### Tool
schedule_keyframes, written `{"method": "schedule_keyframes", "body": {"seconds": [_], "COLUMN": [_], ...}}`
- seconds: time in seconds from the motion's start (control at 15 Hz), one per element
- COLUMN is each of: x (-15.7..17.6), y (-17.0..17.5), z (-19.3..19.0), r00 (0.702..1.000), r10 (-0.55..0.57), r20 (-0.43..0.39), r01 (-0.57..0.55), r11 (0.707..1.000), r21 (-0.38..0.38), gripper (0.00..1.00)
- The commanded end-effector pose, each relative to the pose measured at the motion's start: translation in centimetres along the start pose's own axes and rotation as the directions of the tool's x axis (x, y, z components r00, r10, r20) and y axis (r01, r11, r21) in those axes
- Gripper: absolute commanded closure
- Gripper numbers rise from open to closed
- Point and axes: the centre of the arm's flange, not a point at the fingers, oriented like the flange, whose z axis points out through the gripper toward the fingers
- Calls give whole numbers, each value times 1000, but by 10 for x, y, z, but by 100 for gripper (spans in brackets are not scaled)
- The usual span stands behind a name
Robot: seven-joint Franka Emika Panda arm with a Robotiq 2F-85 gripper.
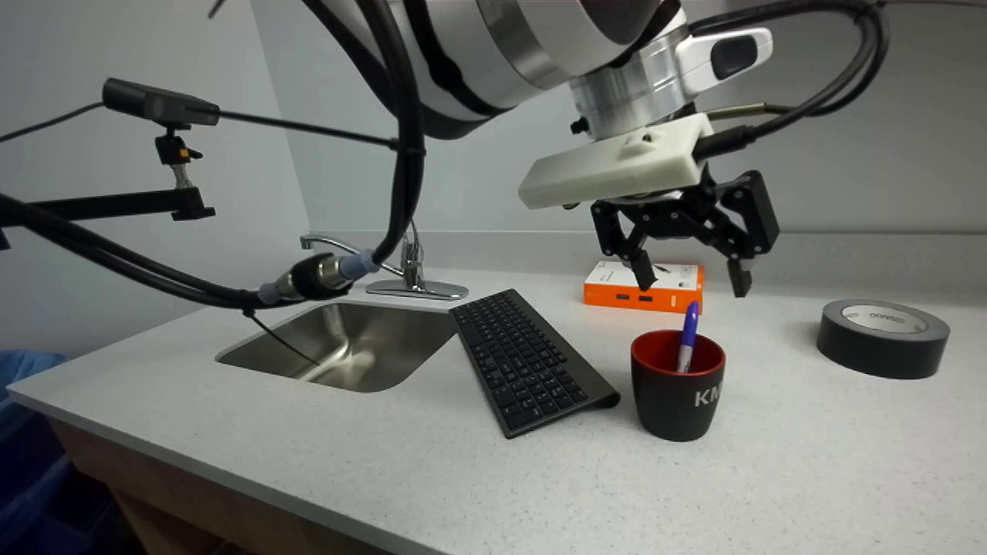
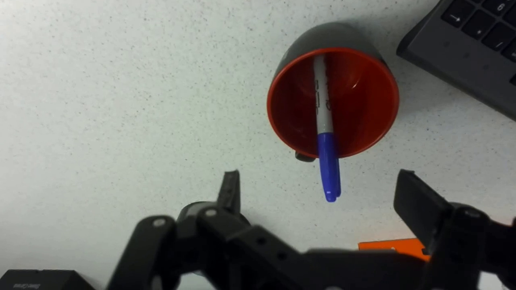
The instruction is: Remove the marker from the cup
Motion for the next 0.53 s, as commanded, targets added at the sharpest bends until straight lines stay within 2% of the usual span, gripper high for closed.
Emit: {"method": "schedule_keyframes", "body": {"seconds": [0.0, 0.47], "x": [11, 20], "y": [-16, -27], "z": [31, 61], "r00": [999, 994], "r10": [12, 46], "r20": [-52, -95], "r01": [-13, -45], "r11": [1000, 999], "r21": [-22, 16], "gripper": [0, 2]}}
